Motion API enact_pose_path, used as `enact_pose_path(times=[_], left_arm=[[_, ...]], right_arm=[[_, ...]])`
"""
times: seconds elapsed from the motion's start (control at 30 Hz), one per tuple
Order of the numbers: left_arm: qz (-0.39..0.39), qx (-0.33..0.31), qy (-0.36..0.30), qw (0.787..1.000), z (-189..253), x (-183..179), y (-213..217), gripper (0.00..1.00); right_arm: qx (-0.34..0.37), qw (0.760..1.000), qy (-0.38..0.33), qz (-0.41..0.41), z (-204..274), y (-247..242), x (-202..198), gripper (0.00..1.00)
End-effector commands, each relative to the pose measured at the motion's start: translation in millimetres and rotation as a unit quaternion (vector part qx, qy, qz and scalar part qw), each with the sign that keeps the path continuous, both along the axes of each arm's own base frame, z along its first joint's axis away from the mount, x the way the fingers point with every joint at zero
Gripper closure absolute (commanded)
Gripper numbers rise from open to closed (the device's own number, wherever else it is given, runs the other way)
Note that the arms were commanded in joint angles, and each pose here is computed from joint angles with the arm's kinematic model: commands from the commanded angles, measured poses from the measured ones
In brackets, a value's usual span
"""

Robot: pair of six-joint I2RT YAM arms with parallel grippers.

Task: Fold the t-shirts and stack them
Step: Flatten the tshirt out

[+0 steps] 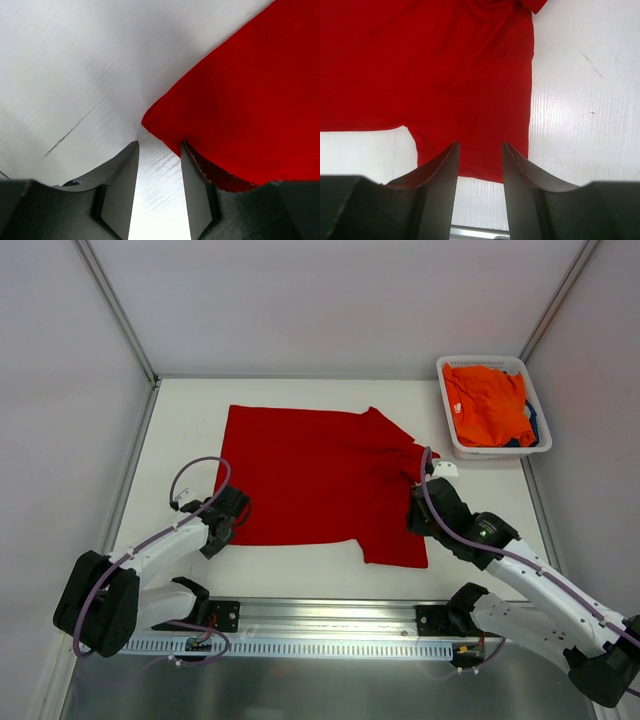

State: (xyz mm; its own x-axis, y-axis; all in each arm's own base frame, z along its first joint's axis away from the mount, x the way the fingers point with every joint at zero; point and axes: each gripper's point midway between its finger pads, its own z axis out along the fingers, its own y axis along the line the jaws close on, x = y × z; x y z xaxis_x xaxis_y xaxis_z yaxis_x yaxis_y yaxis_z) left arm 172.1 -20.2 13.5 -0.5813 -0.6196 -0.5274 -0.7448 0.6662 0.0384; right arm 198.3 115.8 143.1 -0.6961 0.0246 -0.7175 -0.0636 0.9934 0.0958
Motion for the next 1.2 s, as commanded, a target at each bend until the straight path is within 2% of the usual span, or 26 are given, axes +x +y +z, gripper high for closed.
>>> enact_pose_path(times=[0.0, 0.4, 0.67, 1.17], left_arm=[[0.012, 0.004, 0.007, 1.0, -3, -1, 1, 0.6], [-0.003, 0.0, -0.028, 1.0, 15, 16, -4, 0.58], [-0.004, -0.007, -0.052, 0.999, 21, 14, -1, 0.59], [0.006, -0.001, -0.015, 1.0, 4, 2, 0, 0.59]], right_arm=[[0.017, 1.0, 0.008, 0.002, 2, 2, -7, 0.58], [0.016, 1.0, 0.015, 0.007, -3, 5, -7, 0.58], [0.018, 1.0, 0.022, 0.014, -9, 11, -5, 0.58], [0.019, 0.999, 0.025, 0.016, -12, 12, -6, 0.58]])
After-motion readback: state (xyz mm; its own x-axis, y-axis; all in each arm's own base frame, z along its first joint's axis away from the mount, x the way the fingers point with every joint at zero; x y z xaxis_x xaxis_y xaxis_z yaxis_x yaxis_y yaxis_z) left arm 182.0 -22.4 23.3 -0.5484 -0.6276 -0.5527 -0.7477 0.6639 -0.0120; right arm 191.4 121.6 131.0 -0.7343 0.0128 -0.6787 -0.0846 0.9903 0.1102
